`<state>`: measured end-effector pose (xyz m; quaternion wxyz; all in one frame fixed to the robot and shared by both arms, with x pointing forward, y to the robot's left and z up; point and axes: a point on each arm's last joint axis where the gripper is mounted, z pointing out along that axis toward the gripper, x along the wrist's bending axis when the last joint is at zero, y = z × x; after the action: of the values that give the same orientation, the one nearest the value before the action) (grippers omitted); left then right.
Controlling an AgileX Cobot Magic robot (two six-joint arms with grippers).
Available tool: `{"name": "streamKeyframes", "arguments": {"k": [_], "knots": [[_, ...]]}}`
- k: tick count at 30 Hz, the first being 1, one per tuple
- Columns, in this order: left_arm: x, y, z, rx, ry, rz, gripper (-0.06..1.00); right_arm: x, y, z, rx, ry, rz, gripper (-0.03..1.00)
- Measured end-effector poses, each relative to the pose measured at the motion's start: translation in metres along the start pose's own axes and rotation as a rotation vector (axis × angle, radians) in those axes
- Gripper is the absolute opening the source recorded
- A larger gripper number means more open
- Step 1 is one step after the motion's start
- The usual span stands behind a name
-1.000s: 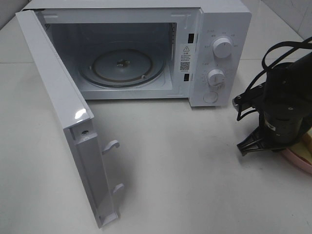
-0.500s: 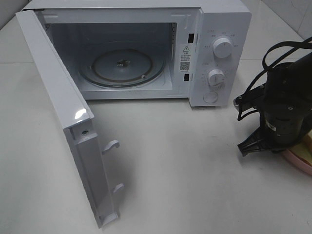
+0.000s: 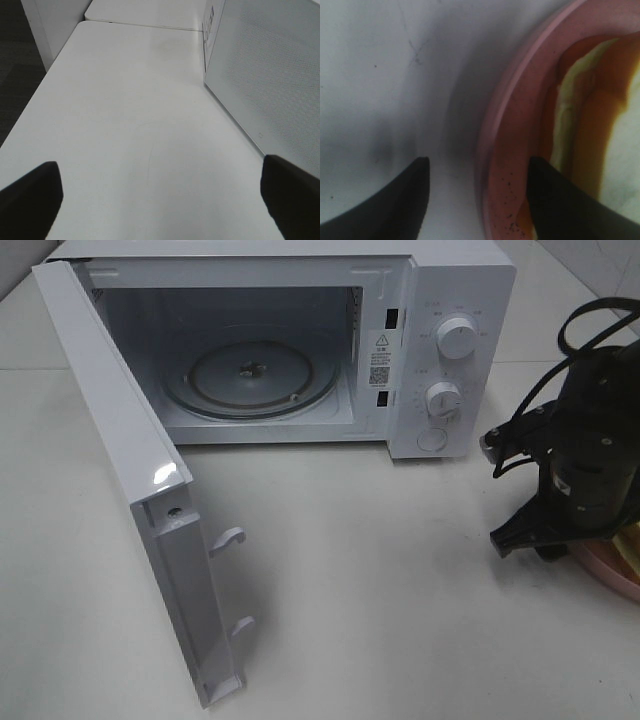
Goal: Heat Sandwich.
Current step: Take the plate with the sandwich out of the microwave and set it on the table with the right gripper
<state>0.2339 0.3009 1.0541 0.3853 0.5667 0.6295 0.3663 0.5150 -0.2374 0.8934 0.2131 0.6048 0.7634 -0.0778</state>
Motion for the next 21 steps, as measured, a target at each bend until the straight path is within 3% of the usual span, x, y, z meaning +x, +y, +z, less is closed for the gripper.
{"name": "streamKeyframes", "arguments": {"k": [12, 21], "knots": [[0.000, 0.000, 0.000, 0.000, 0.000, 0.000, 0.99, -0.021, -0.004, -0.062, -0.155, 0.105, -0.002, 0.61], [0.000, 0.000, 0.000, 0.000, 0.000, 0.000, 0.99, -0.036, -0.018, -0.106, -0.262, 0.178, -0.065, 0.83]]}}
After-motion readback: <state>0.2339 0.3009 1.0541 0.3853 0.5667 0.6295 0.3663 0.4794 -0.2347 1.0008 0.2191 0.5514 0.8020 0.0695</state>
